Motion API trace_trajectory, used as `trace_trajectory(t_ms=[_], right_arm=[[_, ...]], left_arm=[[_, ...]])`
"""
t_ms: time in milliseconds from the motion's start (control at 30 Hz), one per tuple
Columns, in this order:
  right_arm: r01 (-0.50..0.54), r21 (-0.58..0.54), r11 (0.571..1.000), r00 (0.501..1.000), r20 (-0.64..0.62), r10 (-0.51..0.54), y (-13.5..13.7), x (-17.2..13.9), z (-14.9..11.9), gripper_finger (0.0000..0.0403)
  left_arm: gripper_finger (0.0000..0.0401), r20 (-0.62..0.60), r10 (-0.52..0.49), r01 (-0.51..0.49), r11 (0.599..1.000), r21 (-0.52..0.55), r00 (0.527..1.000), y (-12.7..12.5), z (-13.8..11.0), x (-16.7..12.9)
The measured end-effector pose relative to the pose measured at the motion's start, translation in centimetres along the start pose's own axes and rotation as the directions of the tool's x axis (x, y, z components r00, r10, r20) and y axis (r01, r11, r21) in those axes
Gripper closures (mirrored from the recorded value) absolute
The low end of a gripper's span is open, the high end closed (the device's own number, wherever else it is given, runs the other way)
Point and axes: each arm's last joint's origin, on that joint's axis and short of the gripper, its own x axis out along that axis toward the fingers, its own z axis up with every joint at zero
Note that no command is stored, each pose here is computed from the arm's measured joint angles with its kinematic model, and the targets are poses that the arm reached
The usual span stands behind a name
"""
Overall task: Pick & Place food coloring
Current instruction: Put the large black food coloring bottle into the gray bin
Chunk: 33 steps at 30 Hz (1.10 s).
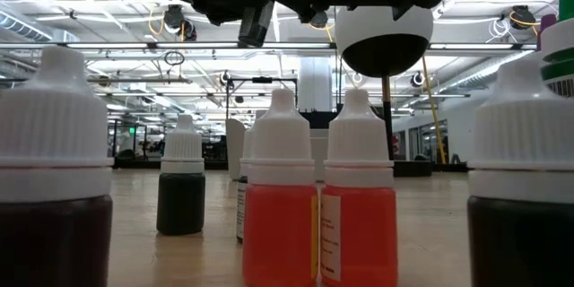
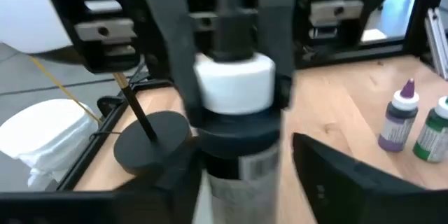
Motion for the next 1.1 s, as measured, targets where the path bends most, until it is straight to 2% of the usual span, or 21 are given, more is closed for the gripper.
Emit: trace_trajectory(t_ms=[167,233,300,367,467,633,867,1000,1100], right_arm=[[0.012,0.008,1.0,0.999,-0.034,-0.012,-0.4,-0.1,-0.4,0.0296],[0.019,0.015,1.0,0.998,-0.058,-0.018,-0.7,-0.3,-0.5,0.0296],[0.038,0.023,0.999,0.995,-0.093,-0.035,-1.1,-0.6,-0.6,0.0296],[0.103,0.024,0.994,0.988,-0.121,-0.099,-1.5,-0.8,-0.8,0.0296],[0.179,0.031,0.983,0.974,-0.144,-0.173,-2.0,-0.9,-1.1,0.0296],[0.294,0.034,0.955,0.942,-0.177,-0.284,-2.3,-0.7,-1.7,0.0296],[0.328,0.119,0.937,0.942,-0.123,-0.314,-2.7,0.9,-3.7,0.0296],[0.441,0.112,0.891,0.888,-0.197,-0.415,-2.8,1.9,-5.8,0.0296],[0.448,0.124,0.885,0.884,-0.21,-0.418,-2.9,2.8,-6.7,0.0296]], left_arm=[[0.0086,-0.103,-0.024,0.024,1.0,0.0,0.994,-0.2,-0.7,-0.7],[0.0063,-0.123,-0.036,0.031,0.999,-0.043,0.992,-0.3,-0.5,-1.5],[0.0047,-0.168,-0.057,0.043,0.996,-0.083,0.984,-0.5,-0.4,-2.8],[0.0039,-0.194,-0.077,0.058,0.993,-0.102,0.978,-0.8,-0.2,-4.2],[0.0044,-0.219,-0.094,0.067,0.99,-0.128,0.971,-1.4,-0.8,-5.9],[0.0098,-0.196,-0.043,0.004,0.981,-0.194,0.98,-2.6,-3.7,-7.5],[0.0244,-0.156,0.056,-0.092,0.969,-0.231,0.986,-3.8,-8.9,-8.2],[0.0322,-0.133,0.054,-0.085,0.968,-0.235,0.99,-3.9,-10.3,-8.4],[0.0365,-0.137,0.05,-0.08,0.973,-0.218,0.989,-4.0,-10.7,-8.4]])
